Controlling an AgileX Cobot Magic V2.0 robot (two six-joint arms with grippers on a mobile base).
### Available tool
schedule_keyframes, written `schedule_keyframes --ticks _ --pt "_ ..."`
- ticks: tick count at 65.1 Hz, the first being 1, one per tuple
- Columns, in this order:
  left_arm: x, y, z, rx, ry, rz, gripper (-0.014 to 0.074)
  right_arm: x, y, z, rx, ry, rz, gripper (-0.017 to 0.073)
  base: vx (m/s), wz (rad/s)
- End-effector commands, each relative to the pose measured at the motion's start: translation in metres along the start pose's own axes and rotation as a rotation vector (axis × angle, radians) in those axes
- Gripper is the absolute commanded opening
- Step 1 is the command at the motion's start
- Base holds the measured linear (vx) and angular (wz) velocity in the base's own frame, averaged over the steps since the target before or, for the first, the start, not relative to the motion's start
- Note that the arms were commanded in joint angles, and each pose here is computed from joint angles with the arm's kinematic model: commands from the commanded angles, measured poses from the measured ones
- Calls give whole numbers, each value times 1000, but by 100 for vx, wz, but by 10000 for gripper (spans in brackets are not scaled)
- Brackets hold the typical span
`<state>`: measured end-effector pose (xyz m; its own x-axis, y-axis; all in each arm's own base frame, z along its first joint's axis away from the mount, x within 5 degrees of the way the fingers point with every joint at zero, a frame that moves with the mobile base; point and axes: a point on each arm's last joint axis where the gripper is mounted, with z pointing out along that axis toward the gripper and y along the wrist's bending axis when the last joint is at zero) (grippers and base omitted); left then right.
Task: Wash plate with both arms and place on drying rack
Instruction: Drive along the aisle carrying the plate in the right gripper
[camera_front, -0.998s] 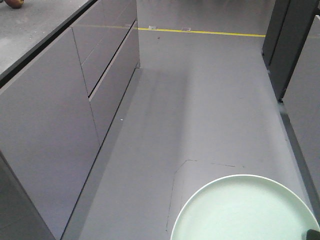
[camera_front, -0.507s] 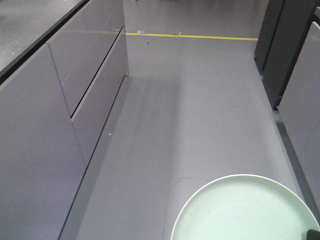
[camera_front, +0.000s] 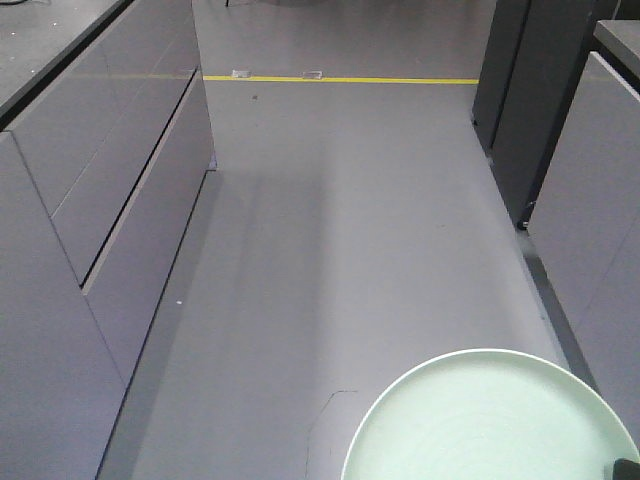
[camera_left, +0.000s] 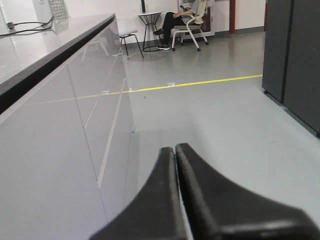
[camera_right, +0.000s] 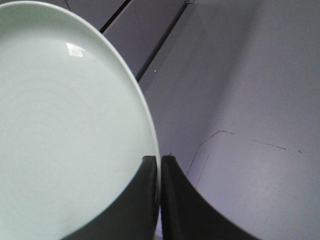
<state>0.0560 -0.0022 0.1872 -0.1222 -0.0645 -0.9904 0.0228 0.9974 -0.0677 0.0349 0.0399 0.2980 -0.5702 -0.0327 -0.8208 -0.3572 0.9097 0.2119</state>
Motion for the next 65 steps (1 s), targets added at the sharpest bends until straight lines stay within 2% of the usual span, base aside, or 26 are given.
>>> schedule_keyframes --ticks 1,65 --pt "-16 -1 -4 3 -112 -8 -6 -11 1 -3 3 -74 12 -4 28 -15" --pt "-16 -1 -4 3 -112 -8 -6 -11 1 -3 3 -74 12 -4 26 -7"
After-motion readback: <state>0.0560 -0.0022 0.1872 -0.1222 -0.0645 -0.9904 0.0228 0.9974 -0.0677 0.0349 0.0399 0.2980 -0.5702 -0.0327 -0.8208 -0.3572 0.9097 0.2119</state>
